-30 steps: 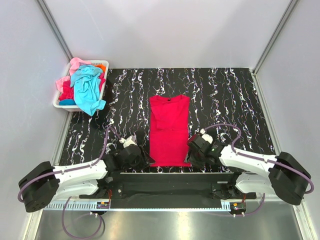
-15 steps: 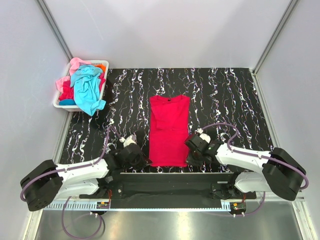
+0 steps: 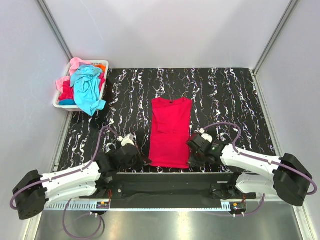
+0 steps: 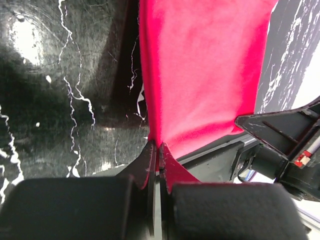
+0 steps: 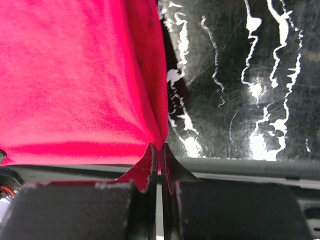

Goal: Fold and stack the t-shirts
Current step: Fold the tshirt

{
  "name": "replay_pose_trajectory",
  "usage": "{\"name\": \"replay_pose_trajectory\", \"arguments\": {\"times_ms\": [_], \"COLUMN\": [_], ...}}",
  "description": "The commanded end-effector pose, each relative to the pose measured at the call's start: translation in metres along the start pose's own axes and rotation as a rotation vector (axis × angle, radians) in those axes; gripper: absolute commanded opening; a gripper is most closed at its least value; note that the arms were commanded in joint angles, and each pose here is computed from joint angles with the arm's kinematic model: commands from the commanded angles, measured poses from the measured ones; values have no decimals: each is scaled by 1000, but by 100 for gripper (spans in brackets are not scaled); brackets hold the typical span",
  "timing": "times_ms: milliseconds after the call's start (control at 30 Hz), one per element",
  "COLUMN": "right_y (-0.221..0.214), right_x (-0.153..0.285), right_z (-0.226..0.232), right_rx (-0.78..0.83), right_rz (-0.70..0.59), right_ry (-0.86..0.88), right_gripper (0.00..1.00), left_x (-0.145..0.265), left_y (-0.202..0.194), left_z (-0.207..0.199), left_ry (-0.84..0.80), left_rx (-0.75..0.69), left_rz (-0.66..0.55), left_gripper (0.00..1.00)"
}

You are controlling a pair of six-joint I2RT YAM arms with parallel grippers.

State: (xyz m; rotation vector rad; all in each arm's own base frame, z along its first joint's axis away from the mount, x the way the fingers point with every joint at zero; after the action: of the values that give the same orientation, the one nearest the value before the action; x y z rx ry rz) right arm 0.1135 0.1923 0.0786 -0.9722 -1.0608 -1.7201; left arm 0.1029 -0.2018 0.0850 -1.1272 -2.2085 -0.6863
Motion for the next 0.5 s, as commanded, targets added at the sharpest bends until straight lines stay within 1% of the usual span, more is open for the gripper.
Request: {"name": "replay_pose_trajectory", "arguments": {"times_ms": [0,33,100,133,167,300,333,367,433,467], "right_y": [7,13,19,28,32,48,52,55,63,65], "right_x": [14,21,30,39,43,63,66,68,73,74], "right_z": [4,10,8,16,17,28,29,30,33,35], "right_rx": [40,45,65,69,84,110,114,128,146,156], "right_rz": [-35,-68,-89,-132,-152,-221,-240,-252,-289,-300], "right_ry": [-27,-21,-50,-37,-39,-41,-46,-51,-64,-68], "right_gripper": [0,0,0,0,0,0,0,0,0,0], "left_x": [12,13,18,18,21,28,28,33,32,36], "left_y": [11,14,17,21,24,35,39,44,51,55], "left_z": [-19,-21,-28,-30,-39,-53,-55,-66,-69,-81], "left_ry": [3,5,4,6,-9,6,15,0,30,19], "left_rx": [-22,-30,-39,-50,-56,-82,-99,-100,-132,-136], "left_rz": [-63,-83,-101,-120,-133,-194,-221,-240,-281,-301], "left_gripper": [0,0,0,0,0,0,0,0,0,0]}}
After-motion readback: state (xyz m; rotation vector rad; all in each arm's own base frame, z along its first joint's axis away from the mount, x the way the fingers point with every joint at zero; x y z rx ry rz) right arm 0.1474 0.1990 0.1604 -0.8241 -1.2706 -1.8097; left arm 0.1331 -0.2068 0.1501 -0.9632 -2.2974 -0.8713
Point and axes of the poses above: each gripper's point midway between its finger pads, its own x axis back along the fingers, its own z axis along the line the jaws close on, y = z × x, the point moved 5 cm from there along x, back along the fingers, and after that the axes turned 5 degrees about x, right-handed, at the moved point
